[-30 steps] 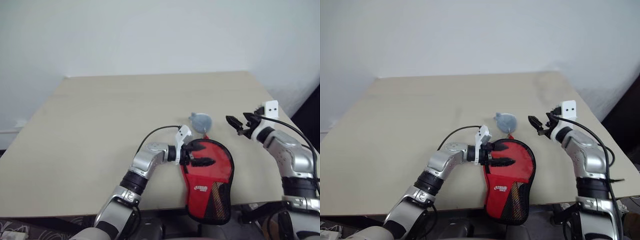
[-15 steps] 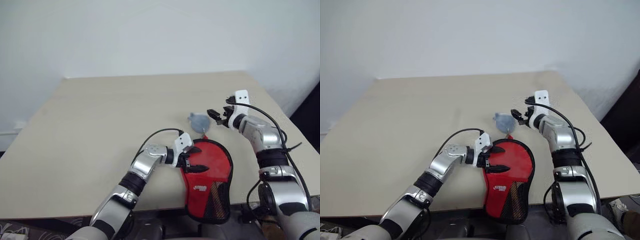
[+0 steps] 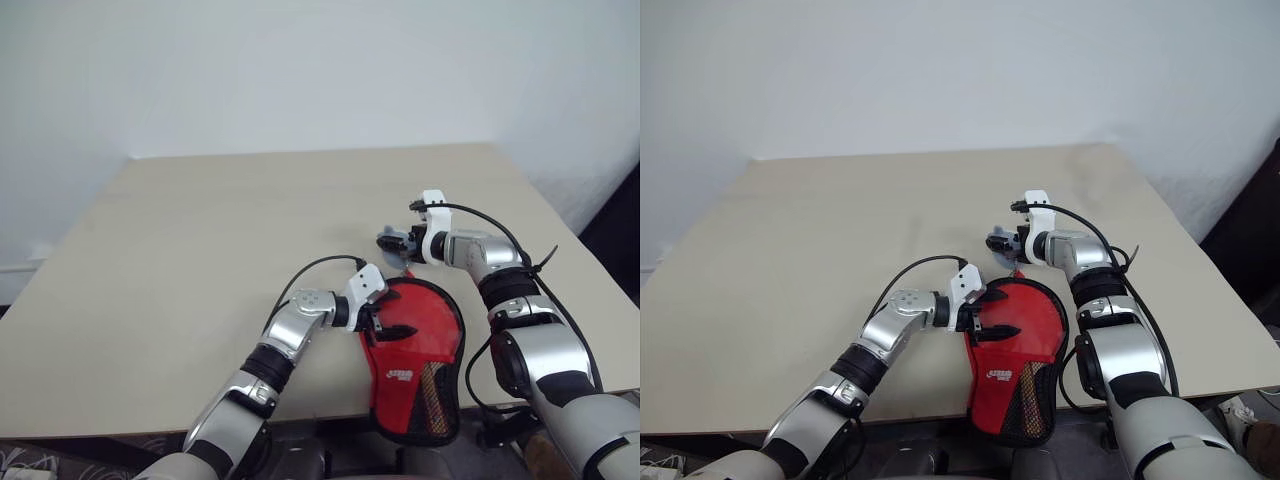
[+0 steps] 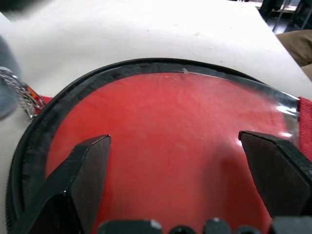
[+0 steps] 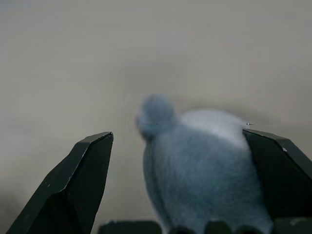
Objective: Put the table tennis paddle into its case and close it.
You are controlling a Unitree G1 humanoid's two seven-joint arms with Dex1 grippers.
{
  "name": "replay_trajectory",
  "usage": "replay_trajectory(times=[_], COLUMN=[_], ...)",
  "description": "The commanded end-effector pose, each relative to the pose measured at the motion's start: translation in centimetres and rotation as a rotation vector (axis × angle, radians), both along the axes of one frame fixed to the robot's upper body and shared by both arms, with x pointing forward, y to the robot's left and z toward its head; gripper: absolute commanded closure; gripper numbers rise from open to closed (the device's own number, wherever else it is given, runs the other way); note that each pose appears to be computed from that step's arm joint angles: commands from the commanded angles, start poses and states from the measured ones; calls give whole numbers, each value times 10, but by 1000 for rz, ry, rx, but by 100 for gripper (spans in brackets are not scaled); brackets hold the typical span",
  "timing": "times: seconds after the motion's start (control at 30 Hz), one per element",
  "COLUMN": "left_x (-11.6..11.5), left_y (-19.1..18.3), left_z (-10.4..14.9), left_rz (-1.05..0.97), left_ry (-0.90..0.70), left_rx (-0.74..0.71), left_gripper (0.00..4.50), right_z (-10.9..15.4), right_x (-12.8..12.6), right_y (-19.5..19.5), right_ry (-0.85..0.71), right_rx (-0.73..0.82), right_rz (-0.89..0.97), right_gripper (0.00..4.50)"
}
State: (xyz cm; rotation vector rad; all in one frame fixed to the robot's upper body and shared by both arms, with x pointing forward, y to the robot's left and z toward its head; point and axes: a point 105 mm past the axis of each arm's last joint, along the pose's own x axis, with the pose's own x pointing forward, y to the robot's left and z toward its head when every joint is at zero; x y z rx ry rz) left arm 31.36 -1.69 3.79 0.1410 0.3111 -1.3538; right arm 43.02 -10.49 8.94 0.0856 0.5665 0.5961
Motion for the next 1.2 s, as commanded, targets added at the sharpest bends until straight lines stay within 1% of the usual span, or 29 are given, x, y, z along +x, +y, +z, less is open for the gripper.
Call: replay_trajectory(times=[0.03, 0.07, 0.17, 0.23, 0.3, 0.4, 0.53, 0.57, 0.6, 0.7, 0.83, 0.9, 1.0, 1.2], left_x=[-2, -2, -1, -1, -1, -2, -4, -5, -5, -5, -6, -6, -7, -9], left_y=[13, 13, 13, 13, 12, 11, 10, 9, 9, 8, 6, 6, 5, 5], left_z=[-27, -27, -27, -26, -27, -28, -30, -30, -30, -30, -30, -31, -31, -34], left_rz=[54, 58, 65, 63, 56, 47, 31, 28, 25, 18, 8, 6, 5, 11], left_ry=[70, 66, 59, 57, 56, 60, 65, 66, 64, 56, 53, 55, 60, 70], left_rx=[81, 82, 85, 84, 90, 99, 109, 110, 114, 122, 122, 120, 117, 117], left_gripper=[5, 5, 0, 0, 0, 0, 0, 0, 0, 0, 0, 0, 0, 0], right_z=[11, 8, 3, 1, -5, -9, -3, -1, 3, 11, 8, 8, 10, 17], right_x=[3, 3, 3, 2, -1, -3, -5, -5, -4, 1, 0, -4, -13, -49], right_y=[5, 3, -1, -1, -5, -9, -12, -14, -17, -36, -71, -89, -110, -141], right_ry=[-5, 5, 14, 13, 16, 7, -40, -55, -76, -129, -148, -155, -164, -164], right_rx=[-15, -26, -61, -83, -123, -158, -149, -145, -142, -137, -193, -197, -190, -121], right_rz=[25, 21, 11, 21, 21, 20, 19, 12, -12, -120, -257, -322, -384, -429], right_gripper=[0, 0, 56, 117, 197, 300, 418, 440, 448, 448, 448, 448, 448, 448])
